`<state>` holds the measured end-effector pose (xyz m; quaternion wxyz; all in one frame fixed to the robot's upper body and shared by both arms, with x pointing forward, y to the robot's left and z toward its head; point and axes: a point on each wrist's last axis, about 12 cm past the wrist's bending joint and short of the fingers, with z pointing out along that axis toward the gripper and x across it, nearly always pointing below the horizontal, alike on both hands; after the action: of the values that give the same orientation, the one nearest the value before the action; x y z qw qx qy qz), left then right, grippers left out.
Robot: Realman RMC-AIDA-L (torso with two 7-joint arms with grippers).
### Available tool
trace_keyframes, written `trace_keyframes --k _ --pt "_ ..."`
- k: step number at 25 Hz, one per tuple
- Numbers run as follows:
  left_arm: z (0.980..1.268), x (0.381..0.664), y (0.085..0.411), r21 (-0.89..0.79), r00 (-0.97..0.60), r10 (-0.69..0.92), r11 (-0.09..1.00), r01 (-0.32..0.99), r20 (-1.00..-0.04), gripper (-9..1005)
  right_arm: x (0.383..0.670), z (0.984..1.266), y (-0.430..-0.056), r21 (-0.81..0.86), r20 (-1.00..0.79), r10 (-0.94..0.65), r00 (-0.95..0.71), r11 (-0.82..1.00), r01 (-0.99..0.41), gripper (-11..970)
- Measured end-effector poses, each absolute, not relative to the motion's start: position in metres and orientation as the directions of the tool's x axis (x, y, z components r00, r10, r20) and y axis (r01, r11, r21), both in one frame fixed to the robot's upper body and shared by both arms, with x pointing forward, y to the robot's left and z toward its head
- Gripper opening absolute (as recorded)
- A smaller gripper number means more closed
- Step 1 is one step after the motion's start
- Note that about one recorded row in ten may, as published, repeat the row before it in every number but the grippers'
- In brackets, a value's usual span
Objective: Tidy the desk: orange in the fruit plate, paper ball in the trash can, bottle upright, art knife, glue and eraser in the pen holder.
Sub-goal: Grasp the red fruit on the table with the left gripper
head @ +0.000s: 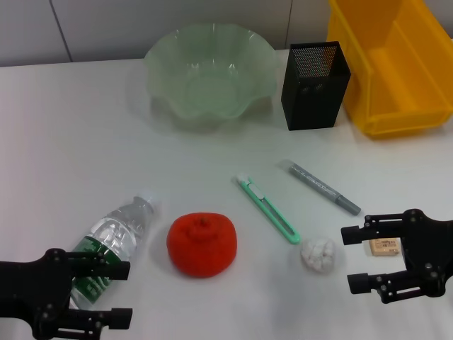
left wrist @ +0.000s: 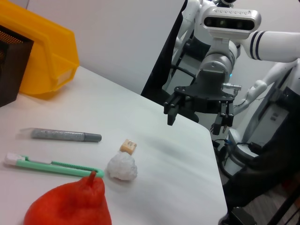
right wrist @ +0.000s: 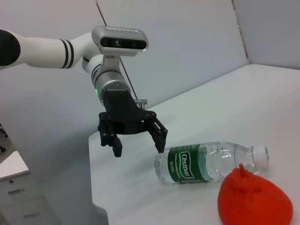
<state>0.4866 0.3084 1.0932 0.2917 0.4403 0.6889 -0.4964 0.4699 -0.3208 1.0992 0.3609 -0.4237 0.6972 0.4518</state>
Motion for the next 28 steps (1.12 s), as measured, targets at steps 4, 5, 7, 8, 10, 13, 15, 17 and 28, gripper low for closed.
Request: trace_keyframes --k 4,5,7,8,10,13,15,17,28 --pt "1.096 0.49 0.307 -0.421 -0.438 0.319 0.125 0.899 -0.841 768 0.47 1.099 -0.321 0.327 -0.885 -0.265 -0.383 0.233 -0.916 757" --pt "1.097 0.491 0.307 -0.414 -0.433 0.32 0.128 0.901 -0.843 768 0.47 1.099 -0.321 0.327 -0.885 -0.265 -0.383 0.233 -0.916 756" --pt "1.098 0.492 0.306 -0.403 -0.424 0.32 0.133 0.905 -0.847 768 0.471 1.1 -0.321 0.327 -0.883 -0.269 -0.384 0.234 -0.916 755" --pt "1.098 0.492 0.306 -0.403 -0.424 0.32 0.133 0.905 -0.847 768 0.471 1.101 -0.321 0.326 -0.883 -0.269 -0.384 0.234 -0.916 754" --pt "1.101 0.495 0.304 -0.37 -0.4 0.32 0.153 0.916 -0.859 768 0.471 1.101 -0.321 0.326 -0.883 -0.269 -0.383 0.234 -0.916 753" --pt "1.101 0.498 0.301 -0.339 -0.379 0.322 0.175 0.924 -0.867 768 0.471 1.1 -0.322 0.329 -0.883 -0.268 -0.386 0.234 -0.915 751" --pt "1.1 0.505 0.291 -0.288 -0.339 0.327 0.197 0.937 -0.882 768 0.47 1.1 -0.322 0.329 -0.882 -0.268 -0.387 0.236 -0.914 750" --pt "1.099 0.506 0.289 -0.276 -0.33 0.33 0.2 0.94 -0.885 768 0.469 1.1 -0.323 0.329 -0.882 -0.269 -0.388 0.239 -0.914 749" --pt "1.084 0.527 0.261 -0.166 -0.227 0.304 0.213 0.963 -0.925 768 0.465 1.099 -0.329 0.324 -0.878 -0.278 -0.39 0.255 -0.911 743"
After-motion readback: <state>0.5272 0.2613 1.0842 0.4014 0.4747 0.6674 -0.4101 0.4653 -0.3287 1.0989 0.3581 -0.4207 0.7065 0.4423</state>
